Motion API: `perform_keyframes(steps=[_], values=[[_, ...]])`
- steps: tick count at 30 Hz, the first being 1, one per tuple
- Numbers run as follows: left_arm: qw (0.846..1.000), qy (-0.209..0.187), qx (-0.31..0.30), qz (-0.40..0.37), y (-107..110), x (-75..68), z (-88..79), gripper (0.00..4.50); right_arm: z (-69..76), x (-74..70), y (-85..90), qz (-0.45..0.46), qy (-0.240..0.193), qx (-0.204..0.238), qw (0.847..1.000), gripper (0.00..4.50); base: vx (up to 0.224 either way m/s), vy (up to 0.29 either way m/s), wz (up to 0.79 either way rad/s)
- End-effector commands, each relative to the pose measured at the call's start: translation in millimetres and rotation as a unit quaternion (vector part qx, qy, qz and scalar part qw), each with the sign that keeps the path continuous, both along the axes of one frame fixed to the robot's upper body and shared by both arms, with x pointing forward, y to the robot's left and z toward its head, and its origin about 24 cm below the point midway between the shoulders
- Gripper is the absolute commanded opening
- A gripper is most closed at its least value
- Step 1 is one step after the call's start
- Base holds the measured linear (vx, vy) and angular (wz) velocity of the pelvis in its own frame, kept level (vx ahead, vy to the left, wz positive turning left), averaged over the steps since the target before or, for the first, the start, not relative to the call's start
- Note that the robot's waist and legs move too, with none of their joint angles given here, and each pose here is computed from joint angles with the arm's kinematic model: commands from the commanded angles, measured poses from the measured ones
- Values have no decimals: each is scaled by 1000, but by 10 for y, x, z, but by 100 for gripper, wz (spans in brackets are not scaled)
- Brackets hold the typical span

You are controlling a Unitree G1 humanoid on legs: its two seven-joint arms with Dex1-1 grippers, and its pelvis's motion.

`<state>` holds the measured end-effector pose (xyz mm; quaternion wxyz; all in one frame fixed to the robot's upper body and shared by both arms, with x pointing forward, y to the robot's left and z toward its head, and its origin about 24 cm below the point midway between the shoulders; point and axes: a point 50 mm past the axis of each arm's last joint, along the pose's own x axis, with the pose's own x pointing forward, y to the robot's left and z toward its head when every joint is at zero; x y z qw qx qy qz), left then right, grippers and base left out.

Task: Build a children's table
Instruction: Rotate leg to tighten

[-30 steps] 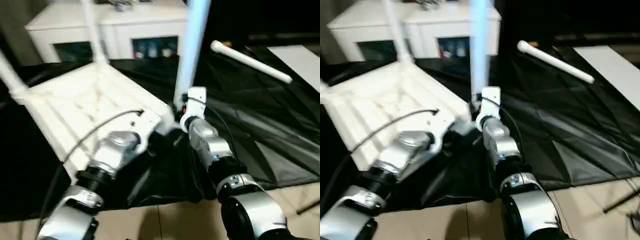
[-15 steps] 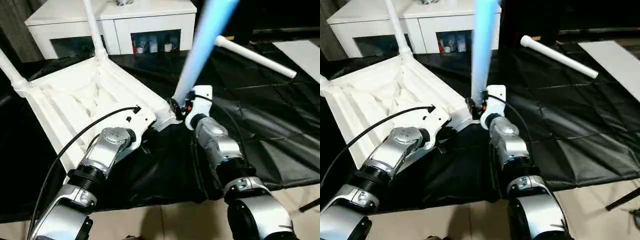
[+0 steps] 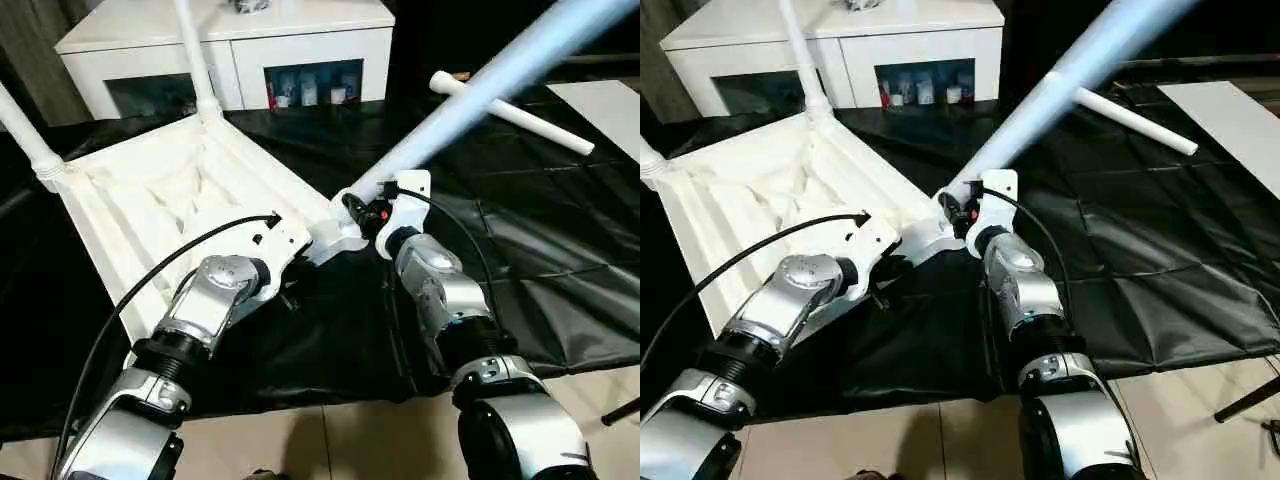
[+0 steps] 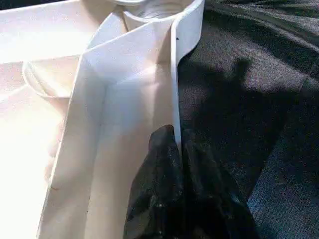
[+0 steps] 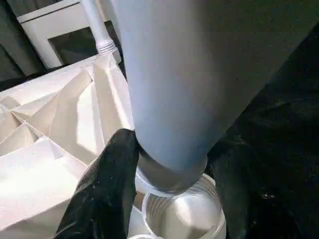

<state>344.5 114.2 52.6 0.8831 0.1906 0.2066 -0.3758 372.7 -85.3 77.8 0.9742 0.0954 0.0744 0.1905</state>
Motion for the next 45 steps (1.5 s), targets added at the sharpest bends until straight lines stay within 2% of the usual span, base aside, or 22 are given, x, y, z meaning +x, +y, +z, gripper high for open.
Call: perform_keyframes(steps=[1, 5, 10, 11, 13, 14, 15, 19, 21, 24, 27, 29, 34, 38, 45], values=[[1000, -20, 7, -7, 35, 7, 34, 0, -28, -17, -4, 0, 7, 3, 1000, 186, 0, 0, 0], [999, -28, 14, -29, 44, -13, 39, 0, -4, -31, -18, 8, 0, 10, 1000, 185, 0, 0, 0], [994, -22, 18, -104, 55, -128, 43, 0, 106, -45, -86, 81, -12, 10, 997, 185, 0, 0, 0], [987, -19, 24, -156, 76, -208, 49, 0, 169, -66, -176, 144, -7, 1, 990, 185, 0, 0, 0], [981, -7, 34, -192, 130, -280, 48, 0, 217, -110, -326, 208, 6, -19, 978, 184, 0, 0, 0], [977, -5, 42, -210, 152, -306, 53, 0, 230, -135, -404, 234, 8, -38, 971, 184, 0, 0, 0], [974, 5, 47, -221, 198, -331, 60, 0, 242, -191, -545, 277, 15, -72, 958, 184, 0, 0, 0], [972, 8, 46, -230, 220, -344, 82, 0, 243, -243, -720, 320, 36, -104, 941, 184, 0, 0, 0], [972, 8, 46, -231, 222, -344, 85, 0, 244, -252, -740, 327, 41, -108, 938, 184, 0, 0, 0], [971, 9, 48, -235, 238, -348, 90, 0, 266, -297, -775, 361, 59, -118, 923, 184, 0, 0, 0], [970, 10, 47, -237, 239, -352, 90, 0, 278, -318, -759, 380, 68, -108, 916, 184, 0, 0, 0], [970, 12, 44, -239, 224, -361, 85, 0, 229, -329, -693, 395, 74, -116, 908, 184, 0, 0, 0], [970, 13, 44, -239, 226, -358, 85, 0, 194, -300, -625, 396, 74, -133, 906, 184, 0, 0, 0], [969, 14, 47, -240, 239, -351, 89, 0, 162, -265, -604, 396, 87, -168, 899, 184, 0, 0, 0], [970, 15, 51, -238, 263, -341, 93, 0, 203, -250, -692, 387, 91, -173, 901, 184, 0, 0, 0]])
